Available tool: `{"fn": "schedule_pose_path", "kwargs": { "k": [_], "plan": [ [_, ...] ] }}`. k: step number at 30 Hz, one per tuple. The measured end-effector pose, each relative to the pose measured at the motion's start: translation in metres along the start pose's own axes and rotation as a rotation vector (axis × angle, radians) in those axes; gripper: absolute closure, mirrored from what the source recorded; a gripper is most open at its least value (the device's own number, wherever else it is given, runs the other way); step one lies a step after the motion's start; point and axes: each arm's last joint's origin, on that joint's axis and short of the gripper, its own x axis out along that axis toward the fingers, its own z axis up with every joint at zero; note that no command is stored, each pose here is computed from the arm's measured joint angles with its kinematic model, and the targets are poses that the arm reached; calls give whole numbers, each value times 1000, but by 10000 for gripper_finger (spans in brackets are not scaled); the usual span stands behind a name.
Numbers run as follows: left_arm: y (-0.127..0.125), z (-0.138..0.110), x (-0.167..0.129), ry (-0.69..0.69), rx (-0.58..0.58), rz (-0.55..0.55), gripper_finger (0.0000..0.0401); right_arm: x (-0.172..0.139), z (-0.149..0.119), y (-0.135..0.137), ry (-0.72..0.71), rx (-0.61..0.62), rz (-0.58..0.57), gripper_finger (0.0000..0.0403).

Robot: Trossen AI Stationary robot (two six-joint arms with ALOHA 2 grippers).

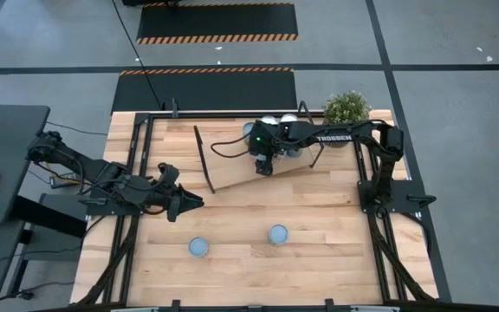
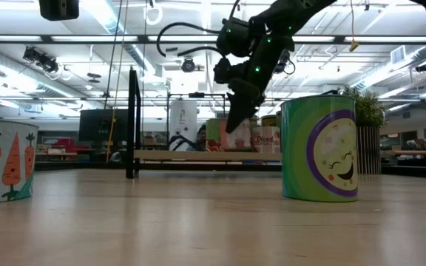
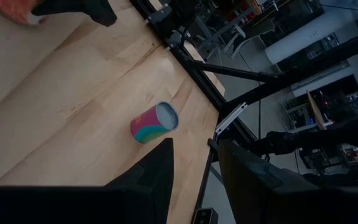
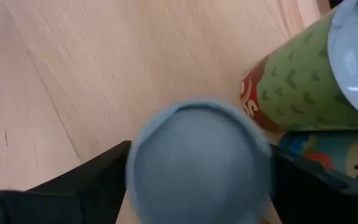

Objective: Pick and place cans onto a shelf
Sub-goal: Put the canned sausage on the shelf, then put the canned chicken soup on the shelf

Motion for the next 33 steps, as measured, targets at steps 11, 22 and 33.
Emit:
{"fn": "schedule_pose_path", "kwargs": {
  "k": [11, 22, 33],
  "plan": [
    [0, 0, 0, 0, -1, -1, 268, -8, -1, 6, 27, -92, -91, 21],
    [0, 0, 0, -2, -1, -1, 268, -21, 1, 14, 32, -235, -253, 28],
    [1, -32, -12, 347, -58, 5, 268, -71, 9, 55, -175, -115, -67, 28]
  ]
}}
